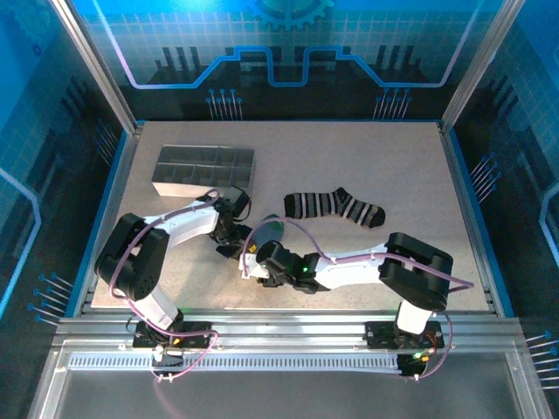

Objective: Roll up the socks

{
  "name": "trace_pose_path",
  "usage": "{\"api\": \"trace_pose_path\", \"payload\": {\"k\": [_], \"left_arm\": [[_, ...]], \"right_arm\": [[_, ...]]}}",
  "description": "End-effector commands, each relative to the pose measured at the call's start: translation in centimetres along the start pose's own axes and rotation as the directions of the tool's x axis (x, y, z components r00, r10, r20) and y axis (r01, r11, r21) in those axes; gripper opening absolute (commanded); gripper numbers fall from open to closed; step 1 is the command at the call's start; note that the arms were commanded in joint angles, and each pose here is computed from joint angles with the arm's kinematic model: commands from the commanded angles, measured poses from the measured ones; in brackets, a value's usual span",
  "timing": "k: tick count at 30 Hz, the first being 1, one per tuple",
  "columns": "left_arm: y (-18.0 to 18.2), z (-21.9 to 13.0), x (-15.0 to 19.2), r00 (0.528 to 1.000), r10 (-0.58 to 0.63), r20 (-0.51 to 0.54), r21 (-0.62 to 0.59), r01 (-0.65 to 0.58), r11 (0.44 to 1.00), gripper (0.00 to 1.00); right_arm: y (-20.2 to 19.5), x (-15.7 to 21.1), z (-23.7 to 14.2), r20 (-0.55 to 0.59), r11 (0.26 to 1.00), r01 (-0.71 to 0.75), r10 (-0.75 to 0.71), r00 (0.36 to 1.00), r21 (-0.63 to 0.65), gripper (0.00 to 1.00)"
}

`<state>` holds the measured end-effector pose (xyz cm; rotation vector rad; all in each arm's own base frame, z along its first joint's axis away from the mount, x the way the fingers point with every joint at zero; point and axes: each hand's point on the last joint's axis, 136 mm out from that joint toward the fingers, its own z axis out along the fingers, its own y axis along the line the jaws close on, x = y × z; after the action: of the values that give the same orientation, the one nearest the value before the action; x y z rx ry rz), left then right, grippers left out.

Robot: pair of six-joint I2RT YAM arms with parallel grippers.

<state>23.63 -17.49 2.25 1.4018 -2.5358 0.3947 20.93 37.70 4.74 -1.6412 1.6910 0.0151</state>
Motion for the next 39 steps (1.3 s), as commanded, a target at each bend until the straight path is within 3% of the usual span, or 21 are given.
{"api": "trace_pose_path", "payload": {"k": [1,8,10,11,12,15,18,20,28,39], "left_arm": [[5.2,1.3,-0.7,0.999,-0.037,0.035,-0.215,0.043,0.976,0.16],[3.9,0.7,-0.4,1.000,-0.017,0.018,-0.157,0.020,0.987,0.19],[3.3,0.4,-0.1,1.000,-0.004,-0.003,-0.121,0.004,0.993,0.24],[3.1,0.2,0.1,1.000,-0.006,-0.017,-0.106,0.005,0.994,0.29],[2.9,0.0,0.2,1.000,-0.007,-0.028,-0.086,0.005,0.996,0.33],[2.3,-1.4,-0.1,0.999,-0.025,-0.032,-0.012,0.025,1.000,0.52],[1.8,-3.7,-1.0,0.999,-0.048,-0.008,0.062,0.049,0.997,0.79],[1.7,-5.0,-1.8,0.998,-0.063,0.009,0.096,0.062,0.993,0.86],[1.4,-6.7,-2.5,0.998,-0.040,0.048,0.164,0.031,0.986,0.85],[-1.5,-4.8,-0.2,0.995,0.090,0.035,0.253,-0.095,0.963,0.73]], "right_arm": [[-1.8,-1.0,0.9,-0.020,0.994,0.057,-0.055,0.998,0.088,0.48],[-1.6,0.9,2.9,-0.115,0.999,0.004,0.000,0.993,0.042,0.21],[-1.1,2.3,3.3,-0.163,0.998,-0.058,0.054,0.985,-0.019,0.08],[-0.8,3.2,3.4,-0.198,0.995,-0.095,0.085,0.977,-0.042,0.01],[-0.6,3.9,3.4,-0.219,0.991,-0.124,0.108,0.970,-0.059,0.00],[0.4,5.4,2.8,-0.246,0.966,-0.215,0.176,0.953,-0.142,0.00],[2.0,6.3,2.2,-0.278,0.914,-0.315,0.242,0.930,-0.256,0.00],[2.9,7.0,2.0,-0.313,0.866,-0.389,0.293,0.904,-0.314,0.00],[3.9,8.5,1.7,-0.405,0.696,-0.601,0.456,0.793,-0.393,0.00],[2.7,10.3,2.3,-0.533,0.424,-0.803,0.601,0.595,-0.418,0.00]]}}
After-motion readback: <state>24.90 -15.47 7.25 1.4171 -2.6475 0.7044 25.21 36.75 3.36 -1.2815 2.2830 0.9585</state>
